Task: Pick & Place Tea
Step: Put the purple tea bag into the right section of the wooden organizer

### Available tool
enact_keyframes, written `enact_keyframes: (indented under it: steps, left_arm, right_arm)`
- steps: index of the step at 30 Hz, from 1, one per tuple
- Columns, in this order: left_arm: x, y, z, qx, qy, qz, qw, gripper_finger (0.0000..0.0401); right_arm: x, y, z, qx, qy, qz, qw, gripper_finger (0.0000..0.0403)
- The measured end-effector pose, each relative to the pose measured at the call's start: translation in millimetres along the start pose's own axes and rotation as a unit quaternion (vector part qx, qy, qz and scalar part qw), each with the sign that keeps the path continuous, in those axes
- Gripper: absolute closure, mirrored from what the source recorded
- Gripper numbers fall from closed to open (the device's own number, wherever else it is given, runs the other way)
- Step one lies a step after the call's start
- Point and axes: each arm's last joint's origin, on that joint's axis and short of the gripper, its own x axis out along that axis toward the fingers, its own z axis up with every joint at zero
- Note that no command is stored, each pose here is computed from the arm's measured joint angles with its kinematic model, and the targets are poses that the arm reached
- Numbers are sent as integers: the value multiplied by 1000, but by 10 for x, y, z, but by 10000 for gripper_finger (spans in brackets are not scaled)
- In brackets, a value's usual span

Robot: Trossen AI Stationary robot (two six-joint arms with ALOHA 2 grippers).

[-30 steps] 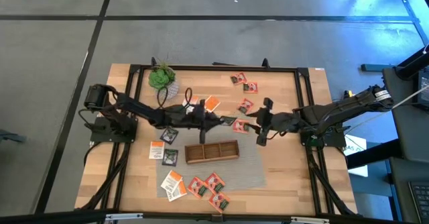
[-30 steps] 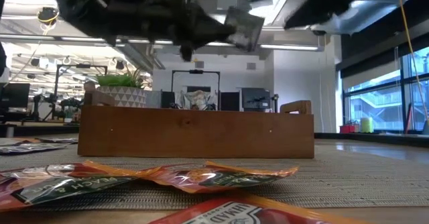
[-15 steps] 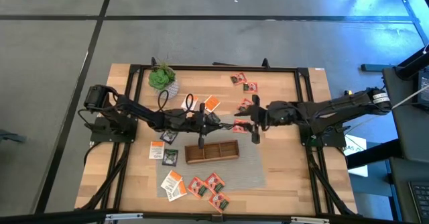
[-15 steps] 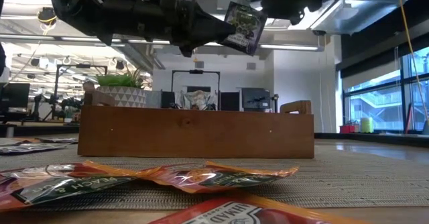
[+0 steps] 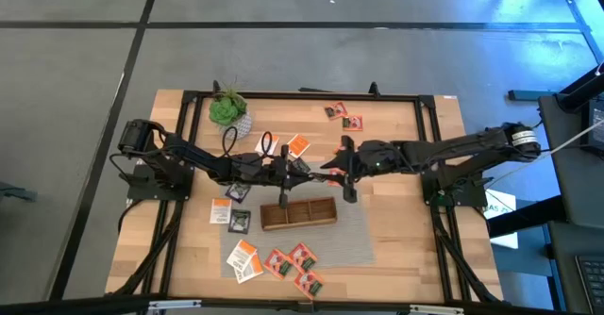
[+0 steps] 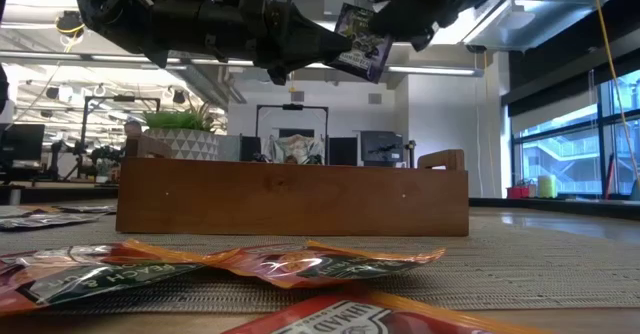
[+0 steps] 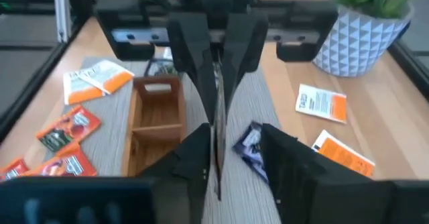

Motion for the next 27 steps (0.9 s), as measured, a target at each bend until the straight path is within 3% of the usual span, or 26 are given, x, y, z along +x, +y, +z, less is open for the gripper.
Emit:
enact_keyframes:
  steps: [8,15,20,27]
  left_arm:
    - [0,3,0,0,0,2,1000,397]
    - [-1,4,1,3,0,3,1000,393]
    - [-1,9,-37,-15,19,10,1000,365]
    - [-27,42,-67,27,58,28,998,325]
  right_arm:
    - [27,4,3,-3,7,1,1000,393]
    - [21,4,-3,-1,12,1,1000,391]
    - [16,2,-34,7,29,0,1000,395]
    - [19,16,-169,35,96,6,995,398]
